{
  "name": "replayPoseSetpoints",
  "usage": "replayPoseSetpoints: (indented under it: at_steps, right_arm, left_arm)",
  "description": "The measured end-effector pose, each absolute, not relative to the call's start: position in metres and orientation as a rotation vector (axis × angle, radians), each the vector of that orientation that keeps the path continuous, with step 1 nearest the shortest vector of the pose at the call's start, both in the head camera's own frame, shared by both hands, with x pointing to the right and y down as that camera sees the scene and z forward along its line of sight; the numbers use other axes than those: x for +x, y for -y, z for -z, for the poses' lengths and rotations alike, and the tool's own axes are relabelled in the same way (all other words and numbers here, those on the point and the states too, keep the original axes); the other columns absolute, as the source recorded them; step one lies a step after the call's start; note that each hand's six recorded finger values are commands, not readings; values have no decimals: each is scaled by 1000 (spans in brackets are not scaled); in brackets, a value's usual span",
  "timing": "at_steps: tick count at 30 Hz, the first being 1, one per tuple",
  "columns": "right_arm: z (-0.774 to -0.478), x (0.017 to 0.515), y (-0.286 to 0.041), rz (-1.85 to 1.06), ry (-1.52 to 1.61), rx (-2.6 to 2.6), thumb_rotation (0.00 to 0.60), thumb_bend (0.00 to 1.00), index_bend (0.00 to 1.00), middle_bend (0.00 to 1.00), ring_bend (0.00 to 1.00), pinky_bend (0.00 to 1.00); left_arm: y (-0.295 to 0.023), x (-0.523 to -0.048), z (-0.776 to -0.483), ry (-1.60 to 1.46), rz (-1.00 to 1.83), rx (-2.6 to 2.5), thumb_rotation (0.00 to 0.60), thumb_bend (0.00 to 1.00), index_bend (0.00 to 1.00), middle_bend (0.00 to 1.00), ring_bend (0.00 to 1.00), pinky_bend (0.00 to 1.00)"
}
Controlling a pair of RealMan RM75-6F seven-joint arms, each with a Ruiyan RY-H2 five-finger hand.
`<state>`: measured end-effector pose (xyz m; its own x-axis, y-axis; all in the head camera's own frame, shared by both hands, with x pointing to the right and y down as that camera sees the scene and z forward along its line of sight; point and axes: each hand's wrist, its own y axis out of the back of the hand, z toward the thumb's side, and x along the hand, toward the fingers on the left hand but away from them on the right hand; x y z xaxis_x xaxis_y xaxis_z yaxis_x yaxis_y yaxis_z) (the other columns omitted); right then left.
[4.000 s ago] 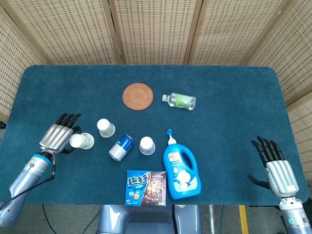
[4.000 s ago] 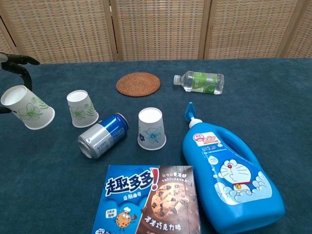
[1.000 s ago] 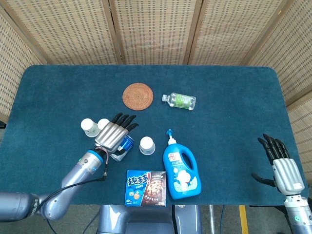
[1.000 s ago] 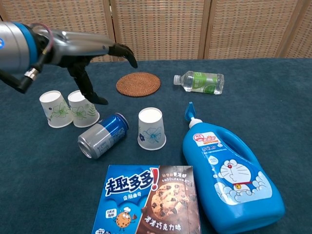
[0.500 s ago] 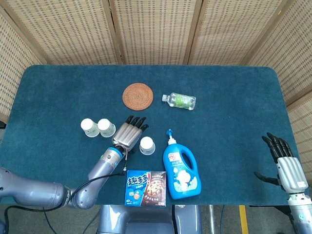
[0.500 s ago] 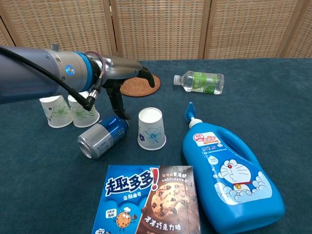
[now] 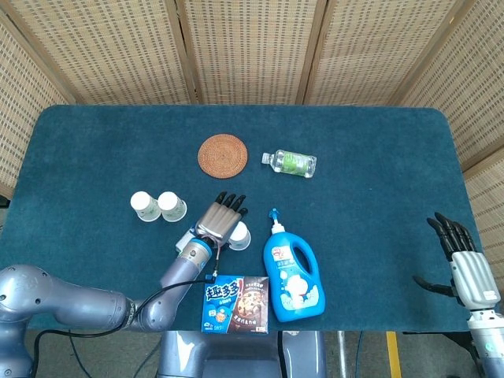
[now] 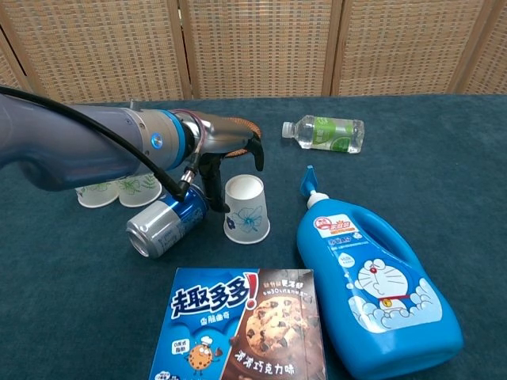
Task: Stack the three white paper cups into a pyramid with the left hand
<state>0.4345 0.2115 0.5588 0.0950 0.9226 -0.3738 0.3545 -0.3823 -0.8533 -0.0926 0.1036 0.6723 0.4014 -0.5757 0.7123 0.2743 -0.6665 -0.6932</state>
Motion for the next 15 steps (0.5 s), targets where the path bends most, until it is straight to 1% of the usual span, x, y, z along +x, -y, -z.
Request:
replayPoseSetpoints:
  at_steps: [1,2,4,8,15]
  right_arm:
    - [-558,435,-211,-1276,1255,-1805,600,110,33,0,0,0]
    - [-558,435,-211,-1275,1256,-1804,600,111,35,0,0,0]
    - [-557,436,-211,-1270,1257,-1805,600,110,38,0,0,0]
    - [-556,435,-212,-1262,1259,-1807,600,110,42,0,0,0]
    - [-555,434,-213,-1260,1254,-1804,600,110,42,0,0,0]
  left_arm:
    - [-104,-92,-673,-258,1362,-1866,600,275,416,0,0,0]
    - [-105,-91,-674,-258,1362,-1860,600,277,452,0,0,0]
    - [-106,-92,-676,-258,1367,-1855,600,279,486,0,0,0]
    - [-106,-94,-676,-271,1370,-1858,600,282,510,0,0,0]
    - [-96,-103,-663,-337,1346,-1868,600,283,485,0,0,0]
